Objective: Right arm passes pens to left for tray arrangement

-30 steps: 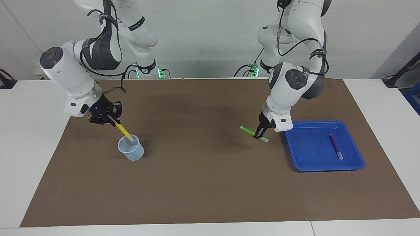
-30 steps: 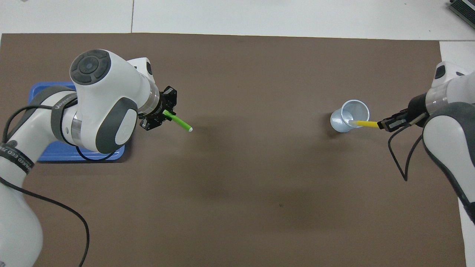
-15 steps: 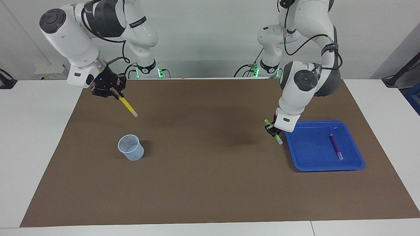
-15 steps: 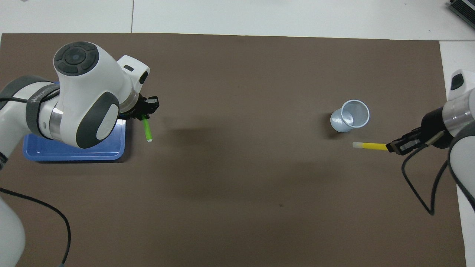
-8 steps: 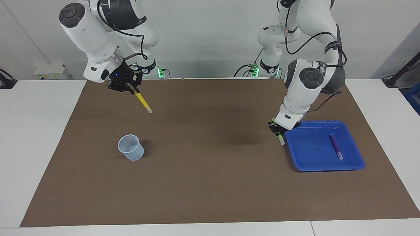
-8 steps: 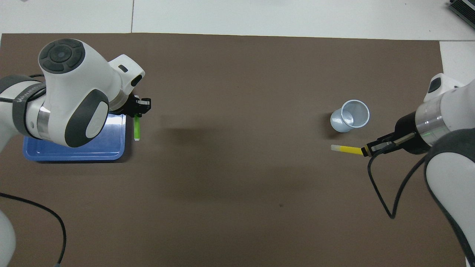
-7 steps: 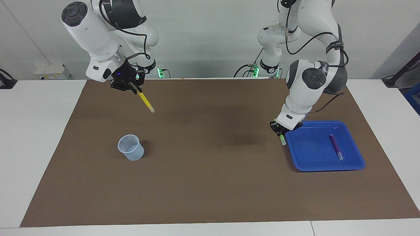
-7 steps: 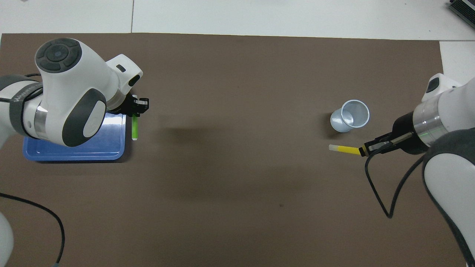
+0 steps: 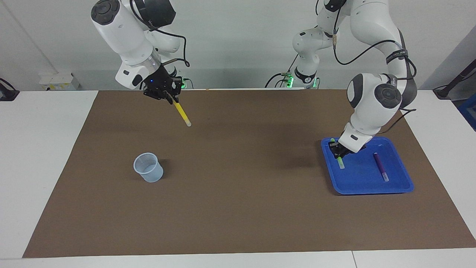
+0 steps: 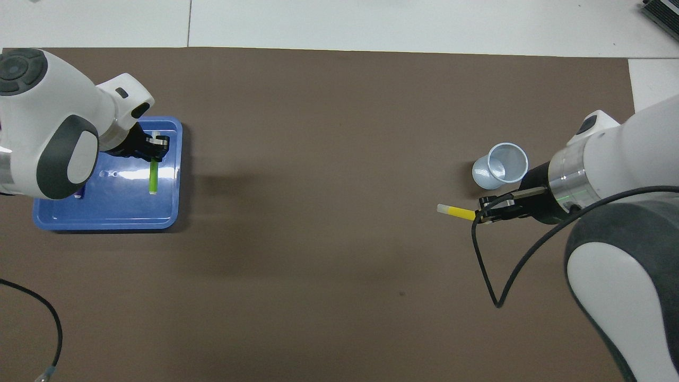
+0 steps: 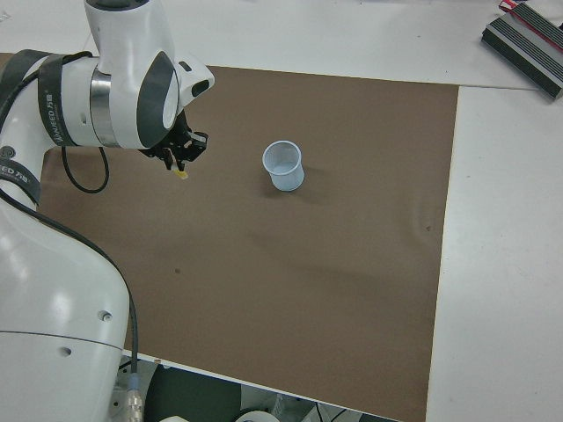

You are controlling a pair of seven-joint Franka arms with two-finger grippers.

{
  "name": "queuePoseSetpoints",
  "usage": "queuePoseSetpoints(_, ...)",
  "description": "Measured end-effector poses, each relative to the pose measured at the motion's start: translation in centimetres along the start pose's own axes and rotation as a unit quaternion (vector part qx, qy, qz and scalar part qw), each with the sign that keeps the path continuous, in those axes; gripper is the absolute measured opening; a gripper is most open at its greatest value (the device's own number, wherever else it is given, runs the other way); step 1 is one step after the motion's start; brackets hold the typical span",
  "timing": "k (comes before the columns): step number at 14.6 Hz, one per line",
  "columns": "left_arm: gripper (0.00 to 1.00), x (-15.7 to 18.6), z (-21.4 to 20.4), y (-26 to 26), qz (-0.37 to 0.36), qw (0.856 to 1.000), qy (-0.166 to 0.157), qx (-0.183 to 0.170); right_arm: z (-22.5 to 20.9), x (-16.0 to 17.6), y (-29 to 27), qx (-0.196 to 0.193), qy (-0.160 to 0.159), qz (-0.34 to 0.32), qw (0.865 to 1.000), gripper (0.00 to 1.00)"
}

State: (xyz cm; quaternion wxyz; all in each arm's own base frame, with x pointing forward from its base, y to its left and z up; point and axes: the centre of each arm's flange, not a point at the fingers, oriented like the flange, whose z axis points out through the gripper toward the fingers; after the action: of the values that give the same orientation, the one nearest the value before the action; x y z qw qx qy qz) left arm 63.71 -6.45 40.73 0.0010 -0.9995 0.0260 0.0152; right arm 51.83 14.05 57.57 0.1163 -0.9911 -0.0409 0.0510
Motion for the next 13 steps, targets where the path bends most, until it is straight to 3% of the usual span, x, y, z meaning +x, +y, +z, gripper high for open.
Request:
queuePoseSetpoints(4,0.17,0.6,2.7,-3.3,-0.016,1.000,-0.016,-0.011,0.3,0.0,-3.8,0.037,0.016,0.067,0.997,0.18)
queuePoseSetpoints(7,0.17,1.2,4.5,-5.4,-0.008,1.000,-0.008,-0.021,0.3,-0.1,-5.8,0.078,0.015,0.127,0.989,0.18)
queuePoseSetpoints(13,0.17,1.5,5.9,-7.5,0.010,1.000,0.009,-0.027,0.4,-0.1,-10.2,0.147,0.017,0.253,0.956,0.18)
